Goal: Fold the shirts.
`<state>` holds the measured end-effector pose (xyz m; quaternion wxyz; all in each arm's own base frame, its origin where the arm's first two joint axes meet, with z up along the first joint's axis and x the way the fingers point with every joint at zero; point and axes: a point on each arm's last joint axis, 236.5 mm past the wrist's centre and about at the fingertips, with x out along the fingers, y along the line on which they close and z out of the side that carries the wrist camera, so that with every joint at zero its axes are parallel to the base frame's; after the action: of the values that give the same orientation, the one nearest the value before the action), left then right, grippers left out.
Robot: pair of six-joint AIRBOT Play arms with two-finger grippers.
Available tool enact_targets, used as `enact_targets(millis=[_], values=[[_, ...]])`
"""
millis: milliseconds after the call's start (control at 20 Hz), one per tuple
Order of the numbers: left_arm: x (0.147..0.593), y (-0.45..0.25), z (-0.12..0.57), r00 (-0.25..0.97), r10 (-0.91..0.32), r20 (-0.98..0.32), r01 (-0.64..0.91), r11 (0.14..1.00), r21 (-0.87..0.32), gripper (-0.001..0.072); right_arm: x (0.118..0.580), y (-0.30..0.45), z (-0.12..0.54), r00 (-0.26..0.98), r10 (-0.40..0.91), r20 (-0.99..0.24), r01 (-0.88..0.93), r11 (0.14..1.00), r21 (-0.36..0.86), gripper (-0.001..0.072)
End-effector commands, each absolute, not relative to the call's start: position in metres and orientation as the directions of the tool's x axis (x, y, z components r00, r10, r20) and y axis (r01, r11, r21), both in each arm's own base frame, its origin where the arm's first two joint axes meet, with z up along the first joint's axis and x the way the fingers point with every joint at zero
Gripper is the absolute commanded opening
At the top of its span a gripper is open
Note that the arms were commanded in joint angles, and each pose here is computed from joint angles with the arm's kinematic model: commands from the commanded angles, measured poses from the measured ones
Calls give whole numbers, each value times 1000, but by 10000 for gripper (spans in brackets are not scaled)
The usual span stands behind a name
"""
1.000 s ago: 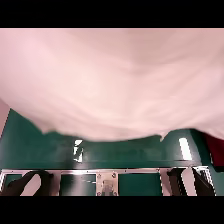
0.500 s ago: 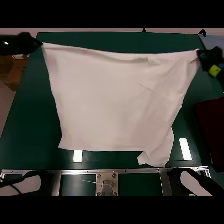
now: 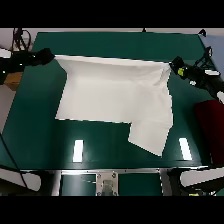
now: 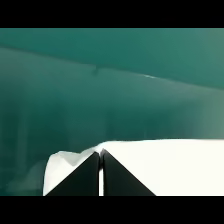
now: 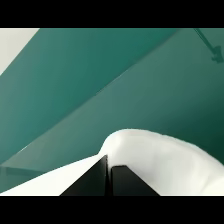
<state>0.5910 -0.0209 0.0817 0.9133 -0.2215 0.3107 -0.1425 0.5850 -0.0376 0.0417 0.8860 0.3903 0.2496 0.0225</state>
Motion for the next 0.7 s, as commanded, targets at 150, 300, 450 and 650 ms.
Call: enact_targets(millis=[150,300,450,650], values=[[565,-22,22,619,-408,-671,164,903,-398,23,551,-31,-7,722,383,-576,121,750,650,15],[541,-35,-19,479,-468,-743,172,879,-444,23,514,-37,-43,646,374,-665,176,775,607,15],[523,-43,-43,375,-509,-775,165,859,-484,23,487,-34,-68,590,379,-713,210,780,589,16],[511,-36,-59,318,-480,-817,117,876,-469,23,477,-29,-80,566,389,-727,227,774,591,17]])
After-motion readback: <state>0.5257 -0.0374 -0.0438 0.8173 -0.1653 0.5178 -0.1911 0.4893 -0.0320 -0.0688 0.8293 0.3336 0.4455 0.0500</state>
